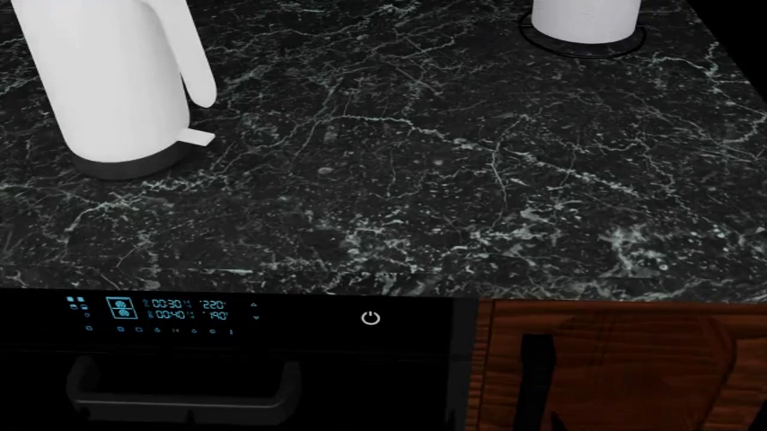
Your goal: Press the button to open the lid of the electric kettle.
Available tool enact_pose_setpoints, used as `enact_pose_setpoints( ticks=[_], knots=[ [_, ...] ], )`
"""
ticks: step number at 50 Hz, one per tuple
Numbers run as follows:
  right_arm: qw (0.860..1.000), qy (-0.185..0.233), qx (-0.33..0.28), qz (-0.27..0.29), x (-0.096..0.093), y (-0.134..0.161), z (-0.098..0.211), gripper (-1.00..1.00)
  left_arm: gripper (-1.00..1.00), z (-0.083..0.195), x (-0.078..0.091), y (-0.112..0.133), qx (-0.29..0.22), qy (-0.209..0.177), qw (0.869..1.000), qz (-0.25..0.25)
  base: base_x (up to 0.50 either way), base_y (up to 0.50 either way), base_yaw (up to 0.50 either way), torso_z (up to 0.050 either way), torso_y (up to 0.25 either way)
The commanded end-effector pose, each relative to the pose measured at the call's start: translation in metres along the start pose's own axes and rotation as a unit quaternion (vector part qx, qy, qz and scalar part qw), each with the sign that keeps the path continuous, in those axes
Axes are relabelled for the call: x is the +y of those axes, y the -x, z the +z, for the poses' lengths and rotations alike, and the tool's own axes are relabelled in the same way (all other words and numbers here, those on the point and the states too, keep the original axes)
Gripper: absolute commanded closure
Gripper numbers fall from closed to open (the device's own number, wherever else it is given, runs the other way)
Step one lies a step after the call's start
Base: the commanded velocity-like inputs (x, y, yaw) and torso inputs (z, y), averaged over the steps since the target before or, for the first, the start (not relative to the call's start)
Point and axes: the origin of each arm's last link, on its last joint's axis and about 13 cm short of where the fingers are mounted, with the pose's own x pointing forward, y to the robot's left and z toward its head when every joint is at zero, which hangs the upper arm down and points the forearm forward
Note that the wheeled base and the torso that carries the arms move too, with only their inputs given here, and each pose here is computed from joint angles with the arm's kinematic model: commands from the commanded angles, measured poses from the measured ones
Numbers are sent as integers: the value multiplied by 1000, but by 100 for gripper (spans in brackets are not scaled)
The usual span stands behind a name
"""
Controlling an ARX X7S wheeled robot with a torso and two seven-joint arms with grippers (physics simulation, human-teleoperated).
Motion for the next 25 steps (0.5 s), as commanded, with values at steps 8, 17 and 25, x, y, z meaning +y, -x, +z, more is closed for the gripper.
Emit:
enact_pose_setpoints(
  ticks=[8,17,25],
  knots=[
    [1000,-7,-8,-14,-5,8,27,-100,-100,29,-4,5,-11,18,1000,-13,0,0,0,0,0],
    [1000,7,-28,-13,-12,11,90,-100,-100,114,-7,17,-40,39,998,-38,0,0,0,0,0],
    [999,15,-33,-3,-14,11,141,-100,-100,171,-13,33,-54,26,996,-60,0,0,0,0,0]
  ],
)
